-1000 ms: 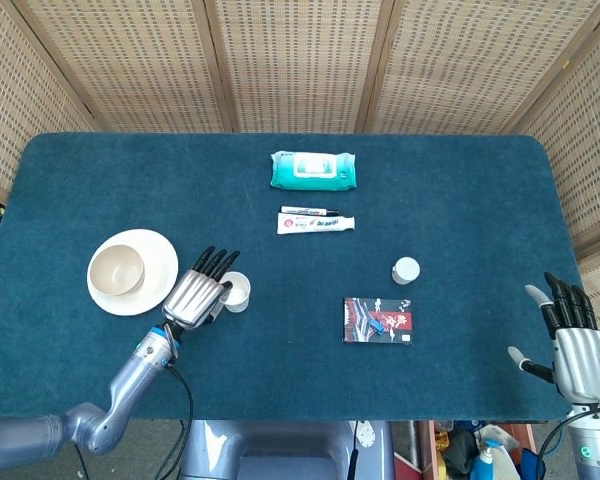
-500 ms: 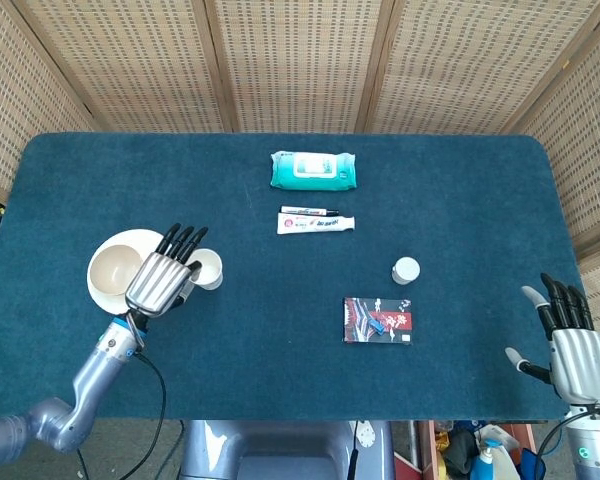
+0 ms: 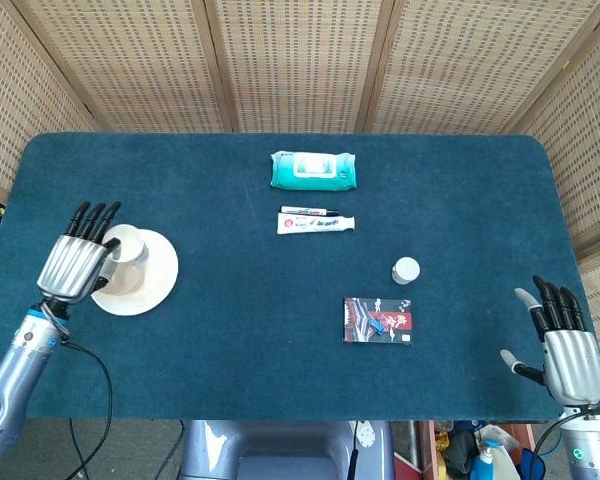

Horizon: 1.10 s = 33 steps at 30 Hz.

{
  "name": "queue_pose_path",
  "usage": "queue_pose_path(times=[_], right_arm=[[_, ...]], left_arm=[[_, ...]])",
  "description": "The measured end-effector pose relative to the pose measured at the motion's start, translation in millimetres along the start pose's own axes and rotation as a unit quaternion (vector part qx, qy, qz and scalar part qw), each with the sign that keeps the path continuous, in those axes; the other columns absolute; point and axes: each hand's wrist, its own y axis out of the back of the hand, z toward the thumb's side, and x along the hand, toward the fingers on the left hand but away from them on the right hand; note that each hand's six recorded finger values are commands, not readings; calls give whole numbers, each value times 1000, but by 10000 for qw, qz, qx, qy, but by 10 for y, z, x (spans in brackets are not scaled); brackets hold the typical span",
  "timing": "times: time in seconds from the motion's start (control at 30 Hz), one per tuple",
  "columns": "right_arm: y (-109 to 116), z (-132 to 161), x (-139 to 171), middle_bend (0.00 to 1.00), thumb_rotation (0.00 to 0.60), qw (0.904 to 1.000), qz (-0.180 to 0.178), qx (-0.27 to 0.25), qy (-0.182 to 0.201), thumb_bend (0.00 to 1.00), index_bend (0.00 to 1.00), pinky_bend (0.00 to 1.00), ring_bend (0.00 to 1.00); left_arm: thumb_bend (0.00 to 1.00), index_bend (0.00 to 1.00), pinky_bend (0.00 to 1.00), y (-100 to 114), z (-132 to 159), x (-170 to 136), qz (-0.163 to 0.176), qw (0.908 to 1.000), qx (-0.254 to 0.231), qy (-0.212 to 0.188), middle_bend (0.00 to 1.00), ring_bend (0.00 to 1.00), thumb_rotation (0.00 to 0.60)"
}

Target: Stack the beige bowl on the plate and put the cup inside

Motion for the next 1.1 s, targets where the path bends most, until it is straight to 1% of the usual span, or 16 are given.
queue_pose_path(times=[0.17,0.4,0.53,0.83,1.1], right_arm=[[-13,17,2,0,600,10000,23,4,22,134,123,0,0],[-25,32,4,0,600,10000,46,23,42,134,123,0,0],[-36,34,1,0,600,10000,63,37,45,134,123,0,0],[-22,16,0,0,600,10000,37,16,20,134,123,0,0],[-11,7,3,0,600,10000,24,-6,7,134,123,0,0]], left_arm=[[481,639,0,-42,-367,-149,-104,9995,30,306,27,0,600],[481,639,0,-226,-556,-324,-352,9982,-30,483,27,0,600],[481,639,0,-388,-519,-357,-487,9977,-109,464,27,0,600],[481,639,0,-541,-360,-317,-574,9974,-225,363,27,0,600],[482,639,0,-669,-285,-277,-698,9968,-179,352,27,0,600]])
